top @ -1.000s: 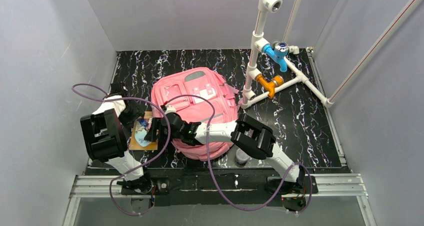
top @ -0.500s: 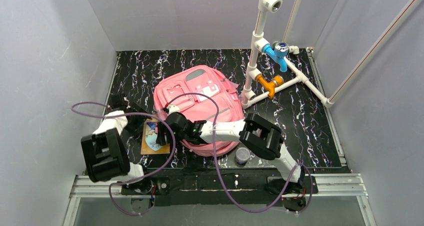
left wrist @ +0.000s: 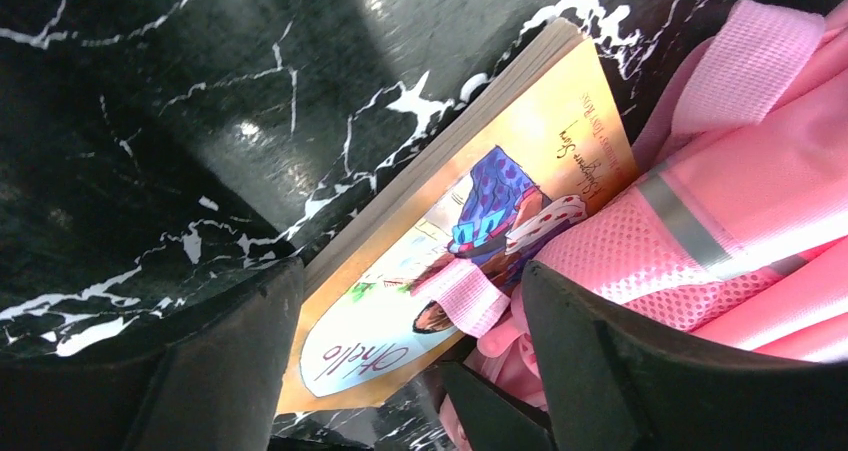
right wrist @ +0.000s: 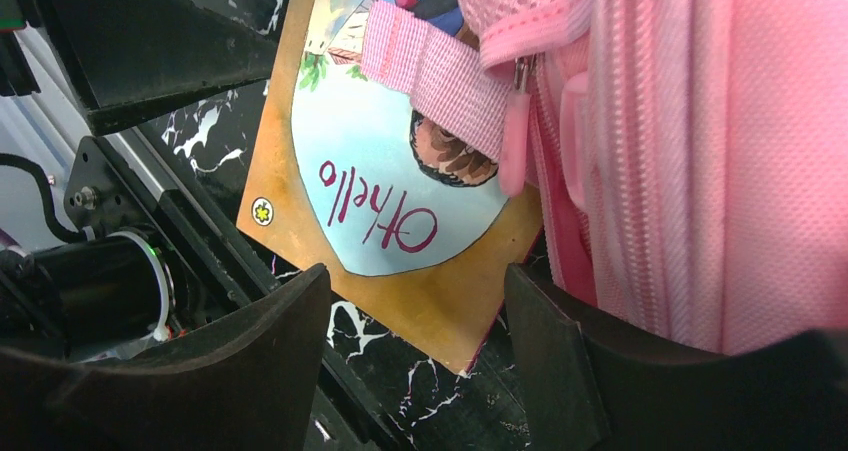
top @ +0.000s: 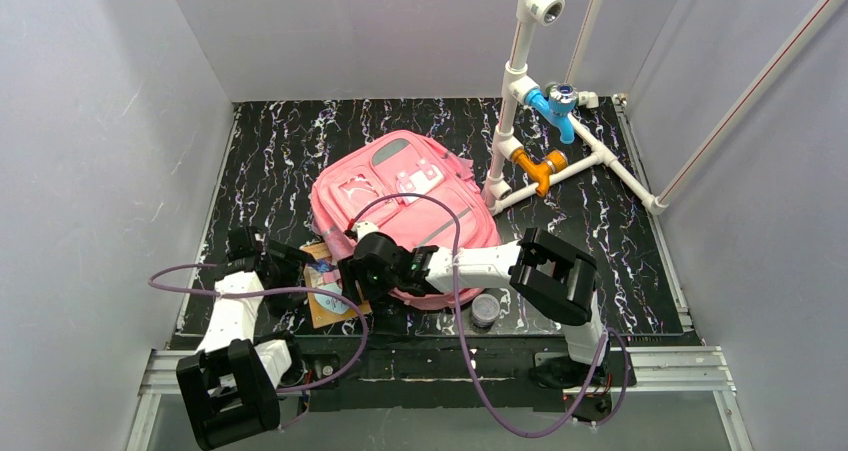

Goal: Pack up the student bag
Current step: Pick up the book from the center of the board.

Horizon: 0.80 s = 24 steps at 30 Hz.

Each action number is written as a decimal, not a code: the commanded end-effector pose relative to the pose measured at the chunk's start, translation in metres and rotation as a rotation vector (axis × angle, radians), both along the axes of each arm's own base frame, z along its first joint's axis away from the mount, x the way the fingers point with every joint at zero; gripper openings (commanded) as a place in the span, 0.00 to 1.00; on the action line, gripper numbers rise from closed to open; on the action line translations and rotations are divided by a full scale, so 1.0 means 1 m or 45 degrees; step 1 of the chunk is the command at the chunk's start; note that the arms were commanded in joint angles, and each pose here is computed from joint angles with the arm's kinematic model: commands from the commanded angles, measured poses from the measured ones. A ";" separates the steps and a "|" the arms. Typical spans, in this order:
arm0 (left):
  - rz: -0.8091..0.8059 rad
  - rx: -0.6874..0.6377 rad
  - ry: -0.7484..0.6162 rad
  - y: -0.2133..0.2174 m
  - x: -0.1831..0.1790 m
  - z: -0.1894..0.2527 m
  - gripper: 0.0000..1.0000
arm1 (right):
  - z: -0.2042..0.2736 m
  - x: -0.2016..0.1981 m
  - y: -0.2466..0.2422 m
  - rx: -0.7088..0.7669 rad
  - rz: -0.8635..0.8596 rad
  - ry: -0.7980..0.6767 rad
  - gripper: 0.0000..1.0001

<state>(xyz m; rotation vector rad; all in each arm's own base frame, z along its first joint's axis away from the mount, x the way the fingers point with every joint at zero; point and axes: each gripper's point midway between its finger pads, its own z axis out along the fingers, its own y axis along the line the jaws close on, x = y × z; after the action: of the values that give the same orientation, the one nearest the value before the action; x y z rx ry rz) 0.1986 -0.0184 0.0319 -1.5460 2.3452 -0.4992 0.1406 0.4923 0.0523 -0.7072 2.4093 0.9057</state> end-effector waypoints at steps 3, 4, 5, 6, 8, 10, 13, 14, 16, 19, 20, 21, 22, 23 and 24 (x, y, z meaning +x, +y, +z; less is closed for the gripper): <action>-0.017 -0.066 0.069 -0.014 -0.022 -0.001 0.61 | -0.027 0.005 -0.017 -0.060 -0.040 0.041 0.72; -0.039 -0.076 0.039 -0.016 -0.018 0.005 0.56 | -0.031 0.004 -0.016 -0.055 -0.041 0.055 0.72; -0.051 -0.091 0.017 -0.018 -0.015 0.010 0.53 | -0.034 0.002 -0.015 -0.050 -0.038 0.070 0.72; -0.055 -0.109 -0.001 -0.020 -0.013 0.015 0.52 | -0.036 0.001 -0.014 -0.044 -0.039 0.079 0.71; -0.057 -0.137 -0.050 -0.024 -0.009 0.023 0.51 | -0.039 0.000 -0.012 -0.036 -0.034 0.091 0.71; -0.053 -0.150 -0.104 -0.027 -0.007 0.029 0.51 | -0.040 0.000 -0.010 -0.039 -0.030 0.090 0.71; -0.072 -0.151 -0.210 -0.030 -0.002 0.040 0.50 | -0.041 0.000 -0.009 -0.044 -0.029 0.094 0.71; -0.085 -0.152 -0.243 -0.031 0.000 0.044 0.50 | -0.042 0.000 -0.009 -0.042 -0.027 0.098 0.71; -0.130 -0.155 -0.312 -0.034 0.005 0.053 0.47 | -0.044 -0.001 -0.009 -0.044 -0.025 0.107 0.71; -0.188 -0.129 -0.343 -0.035 0.007 0.054 0.47 | -0.046 -0.003 -0.009 -0.034 -0.028 0.125 0.71; -0.191 -0.129 -0.335 -0.035 0.006 0.051 0.47 | -0.046 -0.003 -0.009 -0.031 -0.030 0.127 0.71; -0.197 -0.132 -0.325 -0.035 0.006 0.048 0.46 | -0.045 -0.003 -0.009 -0.027 -0.030 0.124 0.71; -0.203 -0.142 -0.318 -0.036 0.006 0.046 0.44 | -0.042 -0.003 -0.008 -0.021 -0.029 0.123 0.71; -0.212 -0.152 -0.313 -0.037 0.006 0.045 0.41 | -0.041 -0.002 -0.008 -0.017 -0.030 0.121 0.71; -0.221 -0.161 -0.314 -0.038 0.007 0.044 0.37 | -0.039 -0.002 -0.007 -0.013 -0.030 0.118 0.71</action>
<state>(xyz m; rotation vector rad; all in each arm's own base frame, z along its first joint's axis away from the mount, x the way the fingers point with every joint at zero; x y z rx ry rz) 0.2023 -0.0463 0.0732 -1.3241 2.2729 -0.7552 0.1362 0.5071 0.0513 -0.6585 2.3975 1.0564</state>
